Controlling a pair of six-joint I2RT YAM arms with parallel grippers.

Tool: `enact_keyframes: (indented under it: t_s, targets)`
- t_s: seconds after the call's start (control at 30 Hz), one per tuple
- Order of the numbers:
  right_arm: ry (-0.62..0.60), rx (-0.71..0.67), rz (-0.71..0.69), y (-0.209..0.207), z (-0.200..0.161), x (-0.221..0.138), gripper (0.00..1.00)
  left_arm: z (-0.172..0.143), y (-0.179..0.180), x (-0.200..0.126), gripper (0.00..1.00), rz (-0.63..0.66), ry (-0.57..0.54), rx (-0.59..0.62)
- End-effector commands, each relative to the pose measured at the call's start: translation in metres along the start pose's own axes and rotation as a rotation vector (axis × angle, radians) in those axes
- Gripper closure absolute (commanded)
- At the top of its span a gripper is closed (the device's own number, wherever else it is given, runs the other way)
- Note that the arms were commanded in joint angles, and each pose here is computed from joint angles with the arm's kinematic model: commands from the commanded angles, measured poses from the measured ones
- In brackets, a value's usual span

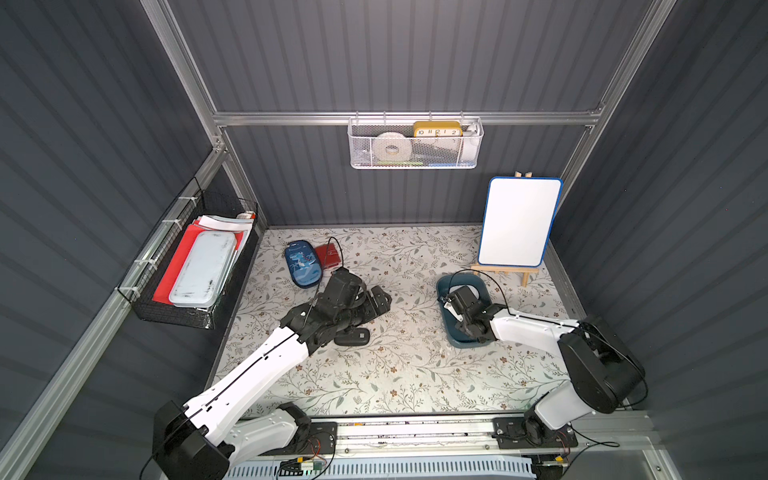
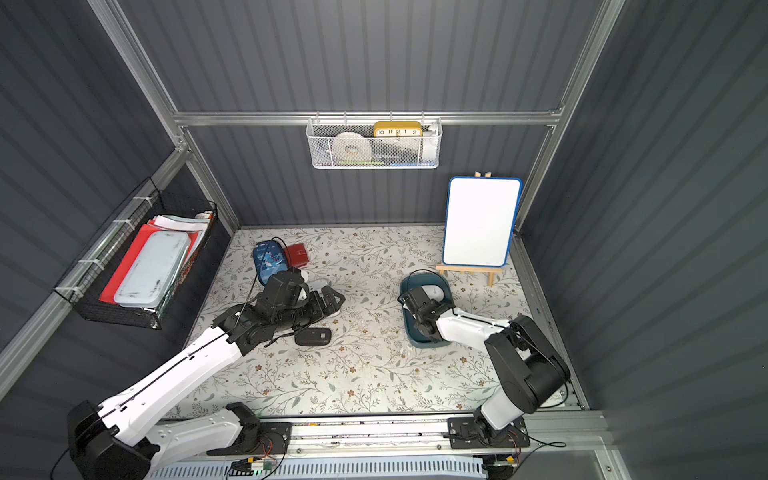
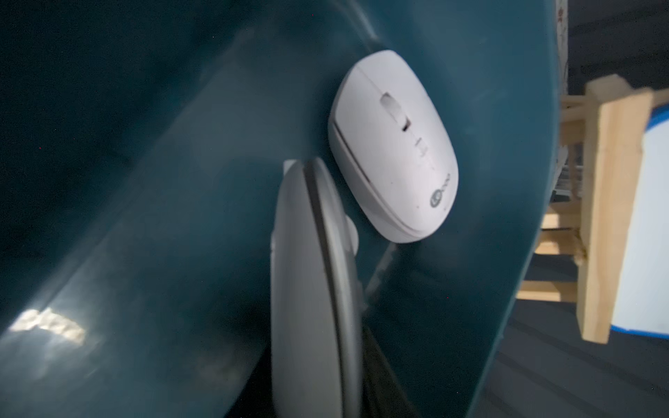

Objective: Put the mouse in the storage box
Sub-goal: Place the mouse in the storage box.

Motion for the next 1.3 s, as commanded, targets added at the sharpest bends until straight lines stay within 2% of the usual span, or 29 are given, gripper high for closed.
enact_keyframes:
  t_s: [0.0, 0.27, 0.4, 0.47, 0.5, 0.57, 0.7, 0.77, 0.87, 0.97, 1.03, 1.27]
  targets:
    - [-0.052, -0.084, -0.041, -0.010, 0.011, 0.005, 0.85, -0.003, 0.007, 0.002, 0.00, 0.014, 0.003, 0.033]
    - [-0.045, -0.235, -0.034, -0.009, 0.013, 0.033, 0.77, -0.004, 0.008, 0.008, 0.01, 0.025, 0.024, 0.050]
    - [-0.045, -0.243, -0.065, -0.018, 0.016, 0.042, 0.71, -0.006, 0.009, 0.012, 0.01, 0.031, 0.036, 0.053]
    - [-0.030, -0.261, -0.055, -0.016, 0.015, 0.045, 0.65, -0.007, 0.010, 0.014, 0.01, 0.033, 0.043, 0.052]
    - [-0.028, -0.256, -0.050, -0.015, 0.014, 0.045, 0.58, -0.007, 0.010, 0.015, 0.01, 0.034, 0.044, 0.051]
    - [-0.045, -0.242, -0.020, -0.011, 0.013, 0.040, 0.47, -0.008, 0.010, 0.015, 0.01, 0.031, 0.050, 0.050]
    - [-0.074, -0.230, -0.003, -0.014, 0.017, 0.024, 0.44, -0.008, 0.009, 0.016, 0.01, 0.028, 0.053, 0.048]
    - [-0.084, -0.228, -0.009, -0.019, 0.017, 0.015, 0.32, -0.007, 0.009, 0.016, 0.01, 0.030, 0.054, 0.049]
    - [-0.100, -0.234, 0.010, -0.020, 0.015, -0.001, 0.30, -0.007, 0.008, 0.015, 0.00, 0.028, 0.050, 0.050]
    - [-0.117, -0.238, 0.093, -0.013, 0.010, -0.019, 0.29, -0.006, 0.008, 0.015, 0.01, 0.027, 0.050, 0.051]
    - [-0.135, -0.234, 0.116, -0.012, 0.007, -0.030, 0.10, -0.007, 0.008, 0.016, 0.01, 0.027, 0.051, 0.053]
    - [-0.137, -0.197, 0.111, -0.011, 0.003, -0.039, 0.13, -0.006, 0.007, 0.013, 0.01, 0.027, 0.046, 0.053]
Point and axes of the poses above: each gripper's point midway between its finger pads, its own x axis out along the fingers, its own y axis along the line the jaws close on, z = x × y, the point moved 5 cm from there along -x, back along the fingers, and after that the axes turned 1 degree about -x, right-handed, at the moved point
